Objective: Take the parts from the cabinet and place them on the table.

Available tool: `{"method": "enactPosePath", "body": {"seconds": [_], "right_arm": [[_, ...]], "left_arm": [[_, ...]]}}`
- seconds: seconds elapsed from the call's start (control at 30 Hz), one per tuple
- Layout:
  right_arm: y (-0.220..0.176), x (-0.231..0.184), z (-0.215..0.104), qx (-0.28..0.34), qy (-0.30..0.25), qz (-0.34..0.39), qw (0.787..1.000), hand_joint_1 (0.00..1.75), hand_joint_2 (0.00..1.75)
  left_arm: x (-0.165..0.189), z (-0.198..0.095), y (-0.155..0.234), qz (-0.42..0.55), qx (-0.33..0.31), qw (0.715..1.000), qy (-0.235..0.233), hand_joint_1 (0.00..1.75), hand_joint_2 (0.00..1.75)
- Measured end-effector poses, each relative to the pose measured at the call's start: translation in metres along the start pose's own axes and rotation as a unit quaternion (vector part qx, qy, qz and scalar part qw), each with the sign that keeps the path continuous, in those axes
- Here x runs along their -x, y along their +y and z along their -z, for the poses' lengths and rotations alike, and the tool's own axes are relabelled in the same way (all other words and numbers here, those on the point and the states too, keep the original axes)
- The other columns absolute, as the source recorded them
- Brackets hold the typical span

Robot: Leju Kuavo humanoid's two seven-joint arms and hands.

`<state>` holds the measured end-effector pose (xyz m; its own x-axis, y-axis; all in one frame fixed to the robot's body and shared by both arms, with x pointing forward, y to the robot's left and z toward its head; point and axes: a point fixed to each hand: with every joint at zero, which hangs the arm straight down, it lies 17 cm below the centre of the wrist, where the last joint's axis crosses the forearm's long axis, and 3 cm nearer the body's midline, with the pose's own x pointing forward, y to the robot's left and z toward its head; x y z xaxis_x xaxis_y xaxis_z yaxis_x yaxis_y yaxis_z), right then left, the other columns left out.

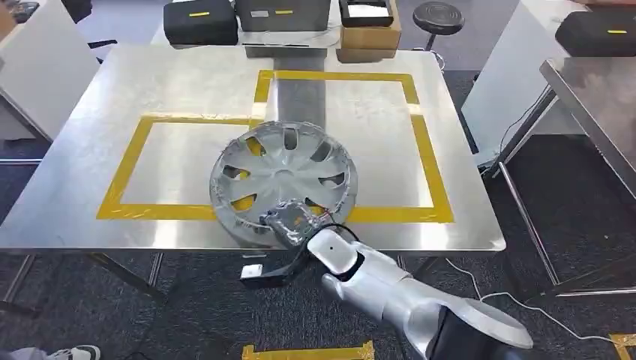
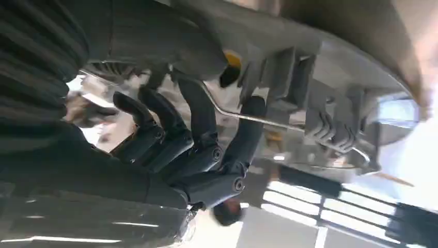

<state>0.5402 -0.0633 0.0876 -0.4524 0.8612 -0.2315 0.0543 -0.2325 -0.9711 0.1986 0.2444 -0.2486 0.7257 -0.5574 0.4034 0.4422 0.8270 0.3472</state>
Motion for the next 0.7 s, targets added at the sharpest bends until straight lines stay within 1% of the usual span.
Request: {"method": "enactPosePath", "body": {"seconds": [0.1, 0.17, 0.3, 0.37, 0.43, 0.5, 0.6, 0.7], "right_arm": [[-0.012, 0.066, 0.007, 0.003, 0.062, -0.039, 0.997, 1.64, 1.75], [-0.029, 0.107, 0.012, 0.012, 0.097, -0.056, 0.994, 1.64, 1.75], [-0.073, 0.173, 0.018, 0.037, 0.147, -0.079, 0.985, 1.64, 1.75], [-0.092, 0.198, 0.019, 0.046, 0.165, -0.085, 0.982, 1.64, 1.75], [-0.104, 0.214, 0.018, 0.053, 0.177, -0.088, 0.979, 1.64, 1.75], [-0.106, 0.220, 0.018, 0.056, 0.178, -0.086, 0.979, 1.64, 1.75], [-0.100, 0.219, 0.015, 0.056, 0.175, -0.079, 0.980, 1.64, 1.75], [-0.090, 0.210, 0.014, 0.053, 0.159, -0.076, 0.983, 1.64, 1.75]], "left_arm": [[0.006, -0.002, -0.003, 0.003, 0.002, 1.000, 0.006, 0.00, 1.75], [0.008, -0.002, -0.003, 0.003, 0.001, 1.000, 0.008, 0.00, 1.75], [0.010, -0.003, -0.005, 0.000, 0.000, 1.000, 0.012, 0.00, 1.75], [0.014, -0.004, -0.007, -0.001, 0.002, 1.000, 0.015, 0.00, 1.75], [0.016, -0.005, -0.009, -0.002, 0.003, 1.000, 0.017, 0.00, 1.75], [0.016, -0.005, -0.009, -0.001, 0.003, 1.000, 0.017, 0.00, 1.75], [0.015, -0.005, -0.009, 0.000, 0.003, 1.000, 0.014, 0.00, 1.75], [0.013, -0.004, -0.008, 0.001, 0.001, 1.000, 0.008, 0.00, 1.75]]}}
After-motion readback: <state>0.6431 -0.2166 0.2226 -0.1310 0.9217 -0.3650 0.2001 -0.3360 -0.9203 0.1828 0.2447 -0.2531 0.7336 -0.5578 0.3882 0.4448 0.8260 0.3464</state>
